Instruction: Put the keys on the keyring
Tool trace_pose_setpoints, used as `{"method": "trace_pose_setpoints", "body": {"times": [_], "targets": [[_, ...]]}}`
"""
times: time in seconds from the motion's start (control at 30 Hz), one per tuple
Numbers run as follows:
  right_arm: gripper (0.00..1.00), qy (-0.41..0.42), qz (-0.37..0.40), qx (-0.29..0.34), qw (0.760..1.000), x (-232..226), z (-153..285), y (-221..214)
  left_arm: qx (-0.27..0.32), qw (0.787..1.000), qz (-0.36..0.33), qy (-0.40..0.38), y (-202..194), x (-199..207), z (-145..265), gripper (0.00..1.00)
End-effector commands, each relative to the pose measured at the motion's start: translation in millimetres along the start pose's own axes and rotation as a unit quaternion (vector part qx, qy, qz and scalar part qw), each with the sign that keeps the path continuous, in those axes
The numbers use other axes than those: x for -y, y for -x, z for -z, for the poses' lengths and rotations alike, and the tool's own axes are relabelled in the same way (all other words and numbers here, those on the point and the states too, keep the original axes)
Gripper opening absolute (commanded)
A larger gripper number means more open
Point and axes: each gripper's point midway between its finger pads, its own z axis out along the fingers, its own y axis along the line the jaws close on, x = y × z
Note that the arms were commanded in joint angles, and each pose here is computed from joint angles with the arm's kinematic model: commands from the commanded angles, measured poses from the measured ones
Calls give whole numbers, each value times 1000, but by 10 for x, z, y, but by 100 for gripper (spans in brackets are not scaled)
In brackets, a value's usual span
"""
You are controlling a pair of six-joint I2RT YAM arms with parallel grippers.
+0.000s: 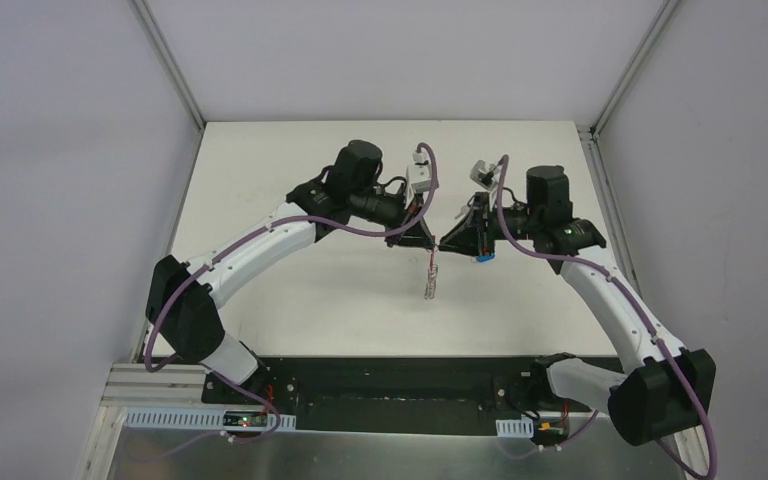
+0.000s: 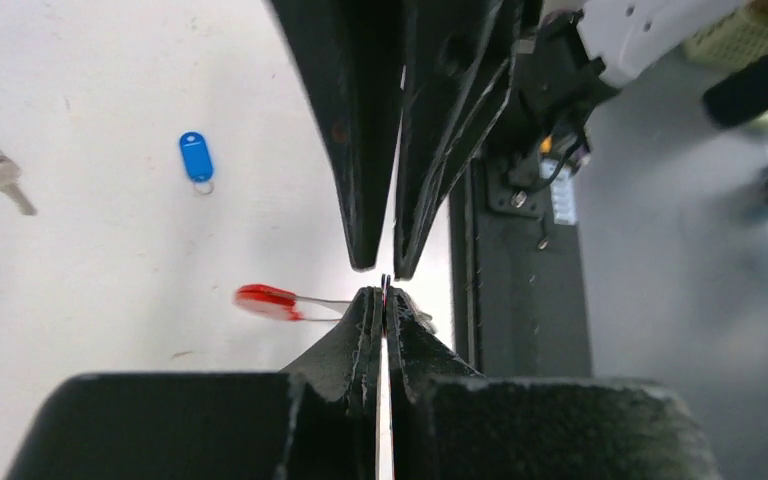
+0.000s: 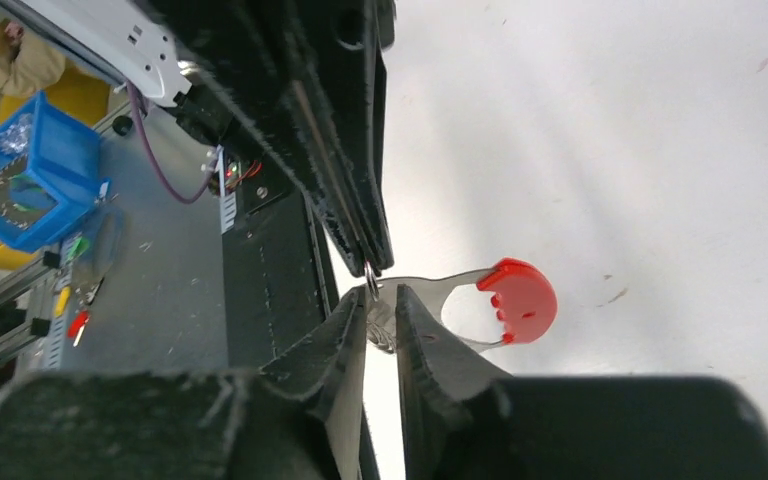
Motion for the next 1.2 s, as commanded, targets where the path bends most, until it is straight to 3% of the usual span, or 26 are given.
{"method": "trace_pose_setpoints", "body": {"times": [0.0, 0.2, 0.43, 0.93, 1.17], "targets": [[22, 16, 60, 69, 996, -193, 197, 349, 125, 990, 59, -33, 497, 193, 133, 0], [29, 17, 64, 78, 995, -215, 256, 369, 211, 969, 115, -58, 746, 218, 207, 0], [30, 7, 65, 87, 994, -189, 306, 381, 234, 959, 140, -77, 785, 237, 215, 0], [28, 8, 94, 101, 990, -366, 501, 564, 221, 962, 128, -95, 713, 235, 192, 0], [20, 10, 85, 101, 991, -257, 452, 532, 218, 960, 133, -112, 726, 270, 186, 0]]}}
